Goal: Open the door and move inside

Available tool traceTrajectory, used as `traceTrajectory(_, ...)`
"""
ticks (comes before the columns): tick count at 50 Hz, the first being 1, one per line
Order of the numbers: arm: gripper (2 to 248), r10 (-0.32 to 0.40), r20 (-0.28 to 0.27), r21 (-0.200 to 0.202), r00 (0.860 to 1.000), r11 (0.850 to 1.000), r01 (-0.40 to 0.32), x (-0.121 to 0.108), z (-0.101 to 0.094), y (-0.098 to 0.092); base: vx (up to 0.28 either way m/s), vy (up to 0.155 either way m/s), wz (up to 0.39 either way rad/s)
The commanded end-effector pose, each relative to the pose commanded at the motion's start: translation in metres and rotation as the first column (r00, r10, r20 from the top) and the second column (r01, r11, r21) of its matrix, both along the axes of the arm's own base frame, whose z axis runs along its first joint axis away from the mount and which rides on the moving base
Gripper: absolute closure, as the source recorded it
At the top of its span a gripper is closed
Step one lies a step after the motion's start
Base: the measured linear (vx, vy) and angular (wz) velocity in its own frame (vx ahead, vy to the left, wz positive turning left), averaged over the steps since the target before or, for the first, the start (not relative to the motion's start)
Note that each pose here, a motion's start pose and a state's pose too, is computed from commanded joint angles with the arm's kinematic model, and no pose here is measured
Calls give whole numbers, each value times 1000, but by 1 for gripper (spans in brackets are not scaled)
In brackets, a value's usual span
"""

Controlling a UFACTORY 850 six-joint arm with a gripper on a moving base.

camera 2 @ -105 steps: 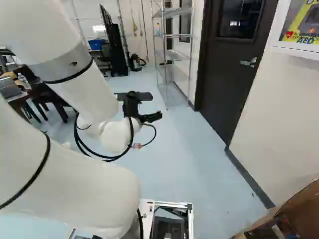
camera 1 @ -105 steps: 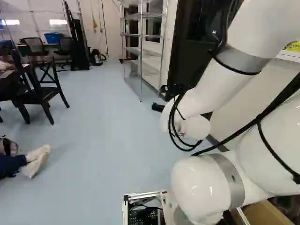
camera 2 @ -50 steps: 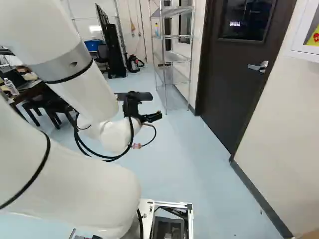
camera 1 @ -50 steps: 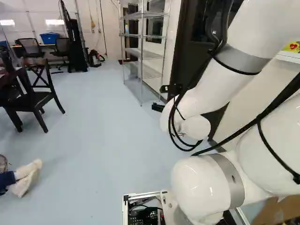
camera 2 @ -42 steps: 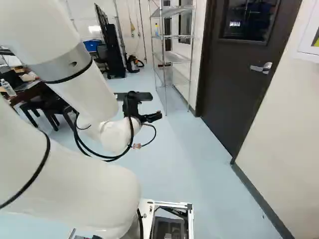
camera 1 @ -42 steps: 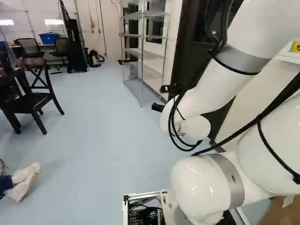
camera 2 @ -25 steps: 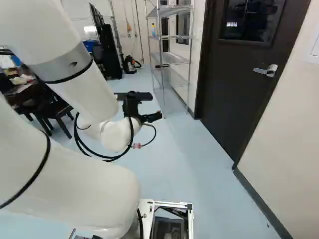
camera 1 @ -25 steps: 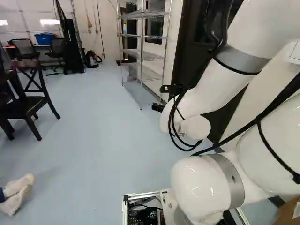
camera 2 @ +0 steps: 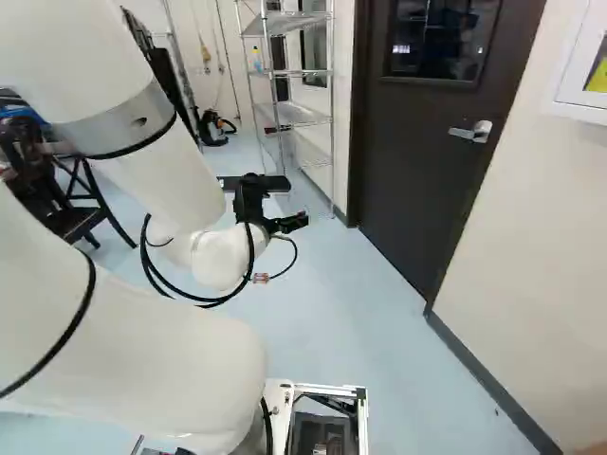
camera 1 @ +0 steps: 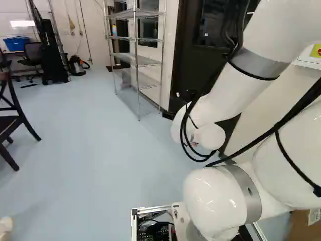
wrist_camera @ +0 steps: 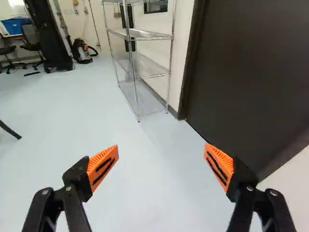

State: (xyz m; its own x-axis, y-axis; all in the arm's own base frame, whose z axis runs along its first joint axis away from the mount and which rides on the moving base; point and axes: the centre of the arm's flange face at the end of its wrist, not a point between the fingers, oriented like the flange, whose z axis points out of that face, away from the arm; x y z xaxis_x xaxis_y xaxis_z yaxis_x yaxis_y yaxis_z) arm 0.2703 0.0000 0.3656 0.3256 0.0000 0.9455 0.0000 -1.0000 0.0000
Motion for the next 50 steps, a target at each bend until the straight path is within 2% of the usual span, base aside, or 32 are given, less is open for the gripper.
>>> traceTrajectory(50, 3, 0, 0, 0, 1000, 1000, 0, 0, 0, 0, 151, -11, -322)
